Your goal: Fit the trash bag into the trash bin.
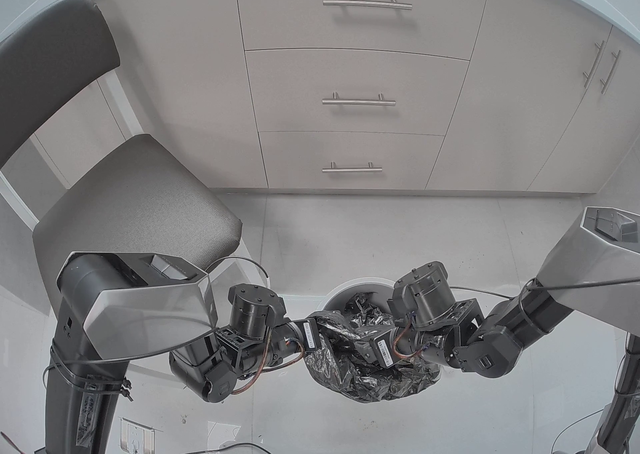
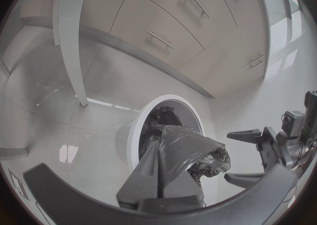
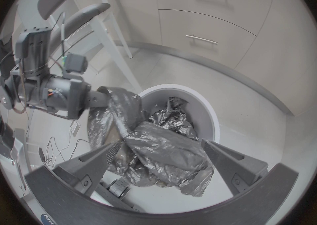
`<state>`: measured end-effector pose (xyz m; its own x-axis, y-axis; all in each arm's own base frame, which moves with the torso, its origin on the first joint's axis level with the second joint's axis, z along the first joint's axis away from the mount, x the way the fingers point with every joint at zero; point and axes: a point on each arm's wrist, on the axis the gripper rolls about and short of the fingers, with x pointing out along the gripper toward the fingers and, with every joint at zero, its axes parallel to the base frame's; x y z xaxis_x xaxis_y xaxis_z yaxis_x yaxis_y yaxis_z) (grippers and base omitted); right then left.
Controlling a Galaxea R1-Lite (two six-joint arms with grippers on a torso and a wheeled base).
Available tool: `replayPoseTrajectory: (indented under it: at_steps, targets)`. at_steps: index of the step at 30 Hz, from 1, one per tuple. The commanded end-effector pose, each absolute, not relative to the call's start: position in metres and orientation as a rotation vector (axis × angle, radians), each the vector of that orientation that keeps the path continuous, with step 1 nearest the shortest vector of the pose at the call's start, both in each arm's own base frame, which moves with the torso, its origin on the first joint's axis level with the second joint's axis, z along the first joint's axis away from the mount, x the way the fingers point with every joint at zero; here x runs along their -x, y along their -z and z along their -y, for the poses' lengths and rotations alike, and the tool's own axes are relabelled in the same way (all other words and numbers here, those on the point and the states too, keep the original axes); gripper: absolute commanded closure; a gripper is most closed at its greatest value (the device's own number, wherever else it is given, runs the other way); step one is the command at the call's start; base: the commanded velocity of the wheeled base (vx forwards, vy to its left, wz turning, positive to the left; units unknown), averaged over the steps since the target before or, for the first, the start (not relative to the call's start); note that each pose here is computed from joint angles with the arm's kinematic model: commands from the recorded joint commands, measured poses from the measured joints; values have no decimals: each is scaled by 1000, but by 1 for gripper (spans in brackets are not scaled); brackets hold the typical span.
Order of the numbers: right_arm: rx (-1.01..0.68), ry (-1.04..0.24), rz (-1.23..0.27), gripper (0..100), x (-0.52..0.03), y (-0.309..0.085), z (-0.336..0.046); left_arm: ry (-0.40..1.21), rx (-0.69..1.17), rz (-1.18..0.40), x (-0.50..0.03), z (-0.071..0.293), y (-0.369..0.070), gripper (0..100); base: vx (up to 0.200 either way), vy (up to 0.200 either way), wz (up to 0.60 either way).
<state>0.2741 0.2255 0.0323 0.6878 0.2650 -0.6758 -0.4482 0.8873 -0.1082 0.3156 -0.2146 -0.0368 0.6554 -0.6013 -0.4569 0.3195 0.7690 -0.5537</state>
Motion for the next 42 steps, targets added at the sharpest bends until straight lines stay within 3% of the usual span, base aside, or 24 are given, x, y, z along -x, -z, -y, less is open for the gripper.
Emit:
replayPoseTrajectory:
  at_steps: [1,16,33,34,42]
  targets:
    - [267,-375,-712,0,-284,-27,-217,544,455,-670,-316,215,36,100,0,0,0]
    - [352,-385,-777,0,-291,2,-211,543,454,-672,-315,214,36,100,0,0,0]
    - [327,-386,-778,0,-298,6,-203,543,455,-668,-316,215,36,100,0,0,0]
    - [323,-387,-768,100,-299,6,-203,544,455,-670,-316,215,37,100,0,0,0]
    - [314,-388,-758,100,-300,10,-204,544,455,-670,-315,214,36,100,0,0,0]
